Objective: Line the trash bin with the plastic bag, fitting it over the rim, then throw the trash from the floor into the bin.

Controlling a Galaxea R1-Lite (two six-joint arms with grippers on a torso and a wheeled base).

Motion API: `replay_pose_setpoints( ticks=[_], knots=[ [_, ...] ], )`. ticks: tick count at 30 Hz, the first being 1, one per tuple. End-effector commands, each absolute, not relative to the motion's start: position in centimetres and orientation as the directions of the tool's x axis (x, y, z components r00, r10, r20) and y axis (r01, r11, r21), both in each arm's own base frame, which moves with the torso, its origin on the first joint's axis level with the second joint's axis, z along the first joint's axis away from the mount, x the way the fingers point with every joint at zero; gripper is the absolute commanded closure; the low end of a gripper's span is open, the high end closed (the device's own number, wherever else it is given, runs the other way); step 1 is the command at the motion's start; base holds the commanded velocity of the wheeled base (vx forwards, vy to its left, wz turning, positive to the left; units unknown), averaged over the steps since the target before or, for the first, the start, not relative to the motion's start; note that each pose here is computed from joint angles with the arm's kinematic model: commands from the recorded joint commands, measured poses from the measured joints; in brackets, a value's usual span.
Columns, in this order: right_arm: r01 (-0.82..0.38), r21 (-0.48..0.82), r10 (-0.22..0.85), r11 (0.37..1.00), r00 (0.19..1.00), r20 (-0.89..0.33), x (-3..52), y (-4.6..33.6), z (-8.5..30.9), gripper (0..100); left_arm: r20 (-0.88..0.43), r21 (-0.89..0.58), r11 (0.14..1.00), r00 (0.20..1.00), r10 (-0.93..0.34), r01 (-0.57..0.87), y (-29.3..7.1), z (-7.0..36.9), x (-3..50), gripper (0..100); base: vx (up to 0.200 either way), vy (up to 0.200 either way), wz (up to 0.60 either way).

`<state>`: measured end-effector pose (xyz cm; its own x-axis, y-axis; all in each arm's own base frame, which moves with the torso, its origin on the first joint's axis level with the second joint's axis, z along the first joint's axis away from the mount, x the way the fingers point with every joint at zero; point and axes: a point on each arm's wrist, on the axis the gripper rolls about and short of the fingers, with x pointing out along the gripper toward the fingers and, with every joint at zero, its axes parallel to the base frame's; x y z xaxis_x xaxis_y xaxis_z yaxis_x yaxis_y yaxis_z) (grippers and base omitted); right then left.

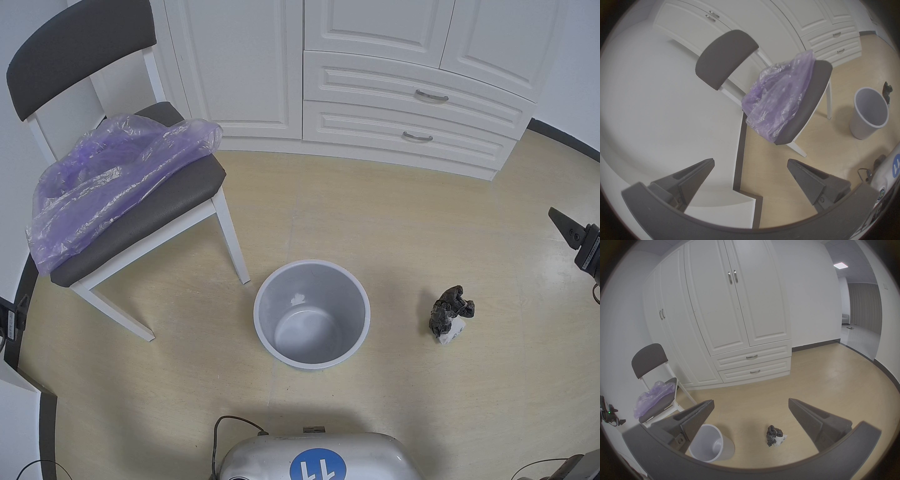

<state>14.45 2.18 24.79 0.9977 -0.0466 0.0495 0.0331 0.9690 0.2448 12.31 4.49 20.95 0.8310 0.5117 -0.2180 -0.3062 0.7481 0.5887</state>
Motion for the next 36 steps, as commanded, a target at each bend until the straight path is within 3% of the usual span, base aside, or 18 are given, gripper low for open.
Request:
replay_pose_setpoints(
  ticks=[1,19,36],
  knots=[
    [0.029,0.242,-0.038,0.970,0.999,0.034,15.0,2.4,24.6,0,-0.288,0.597,0.754,0.804,0.521,-0.275,5.5,20.2,14.7,0,0.000,0.000,0.00],
    [0.022,0.247,-0.037,0.969,0.998,0.058,14.6,2.3,25.1,0,-0.289,0.591,0.756,0.801,0.525,-0.283,7.8,17.2,21.6,0,0.000,0.000,0.00],
    [0.023,0.249,-0.040,0.968,0.997,0.063,14.6,2.2,25.2,0,-0.144,0.549,0.737,0.824,0.548,-0.395,8.9,18.7,23.8,0,0.000,0.000,0.00]
  ],
)
